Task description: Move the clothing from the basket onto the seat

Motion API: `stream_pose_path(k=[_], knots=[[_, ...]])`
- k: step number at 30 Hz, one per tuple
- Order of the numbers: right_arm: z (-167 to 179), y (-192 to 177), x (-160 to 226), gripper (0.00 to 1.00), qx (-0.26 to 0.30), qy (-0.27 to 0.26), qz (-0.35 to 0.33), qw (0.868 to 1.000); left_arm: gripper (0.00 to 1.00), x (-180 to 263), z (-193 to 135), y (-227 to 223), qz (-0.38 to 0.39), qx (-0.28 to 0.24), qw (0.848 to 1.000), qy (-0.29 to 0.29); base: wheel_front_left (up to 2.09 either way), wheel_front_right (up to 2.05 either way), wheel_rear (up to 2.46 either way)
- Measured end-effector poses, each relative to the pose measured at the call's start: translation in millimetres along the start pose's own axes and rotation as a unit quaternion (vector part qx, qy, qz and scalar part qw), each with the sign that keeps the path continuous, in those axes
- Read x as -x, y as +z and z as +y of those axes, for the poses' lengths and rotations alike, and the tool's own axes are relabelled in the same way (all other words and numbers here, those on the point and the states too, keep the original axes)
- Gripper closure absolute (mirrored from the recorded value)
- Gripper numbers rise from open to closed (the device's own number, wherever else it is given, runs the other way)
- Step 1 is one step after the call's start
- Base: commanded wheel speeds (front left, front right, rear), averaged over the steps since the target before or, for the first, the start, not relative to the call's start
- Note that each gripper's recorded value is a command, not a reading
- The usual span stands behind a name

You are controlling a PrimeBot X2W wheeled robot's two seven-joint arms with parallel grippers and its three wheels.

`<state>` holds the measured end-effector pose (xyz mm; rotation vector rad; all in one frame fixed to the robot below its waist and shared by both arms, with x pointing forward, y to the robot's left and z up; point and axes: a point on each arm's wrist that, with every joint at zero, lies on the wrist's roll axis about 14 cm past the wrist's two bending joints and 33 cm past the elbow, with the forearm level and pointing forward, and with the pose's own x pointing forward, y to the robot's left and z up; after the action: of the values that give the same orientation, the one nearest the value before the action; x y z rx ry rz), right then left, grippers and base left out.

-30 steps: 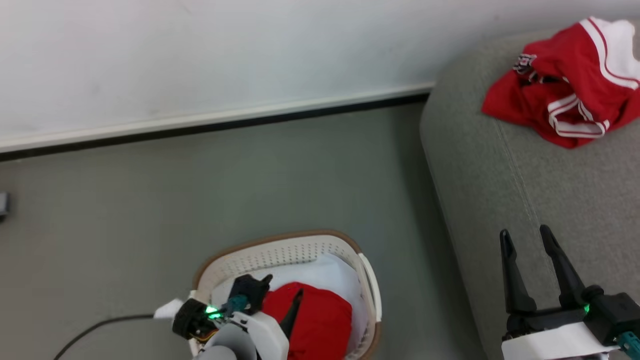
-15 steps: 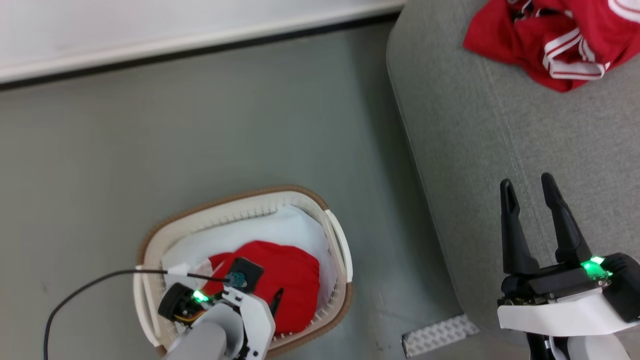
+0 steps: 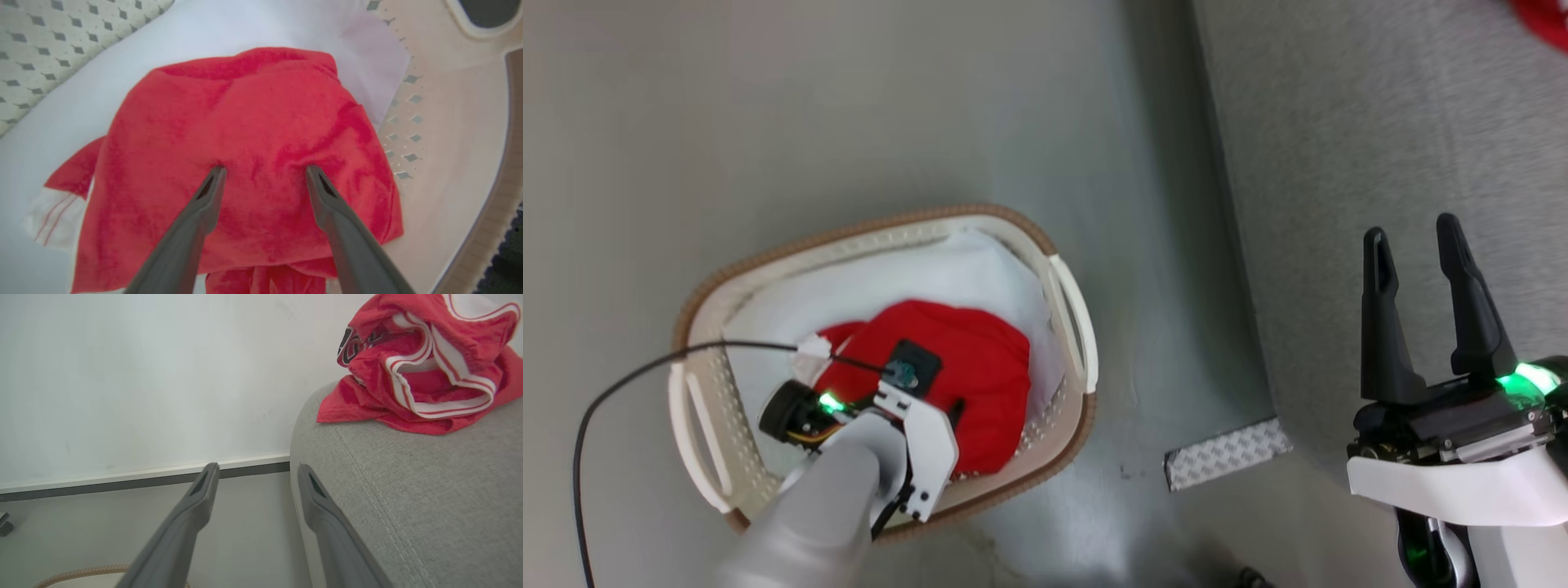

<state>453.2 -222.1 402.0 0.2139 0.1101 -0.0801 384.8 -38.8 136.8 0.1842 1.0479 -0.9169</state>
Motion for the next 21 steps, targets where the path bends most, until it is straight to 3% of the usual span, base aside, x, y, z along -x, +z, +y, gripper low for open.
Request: stream_pose_path(k=[14,15,16,21], knots=[[-6.6,-41.6,-14.8,0.0,0.003,-0.003,0.04,0.999,0.0,-30.5,-6.8,-45.6,0.076,0.013,0.996,-0.037,0.0,0.0,0.0],[-7.2,-43.1,-15.1,0.0,0.005,-0.003,0.041,0.999,0.58,-31.4,-8.6,-48.4,0.081,0.02,0.996,-0.039,0.0,0.0,0.0],[-7.6,-44.4,-15.3,0.0,0.007,-0.004,0.042,0.999,1.0,-32.1,-10.2,-49.7,0.082,0.024,0.996,-0.042,0.0,0.0,0.0],[-7.3,-46.4,-18.3,0.0,0.005,-0.003,0.042,0.999,1.0,-31.9,-5.5,-40.4,0.056,0.033,0.997,-0.036,0.0,0.0,0.0]])
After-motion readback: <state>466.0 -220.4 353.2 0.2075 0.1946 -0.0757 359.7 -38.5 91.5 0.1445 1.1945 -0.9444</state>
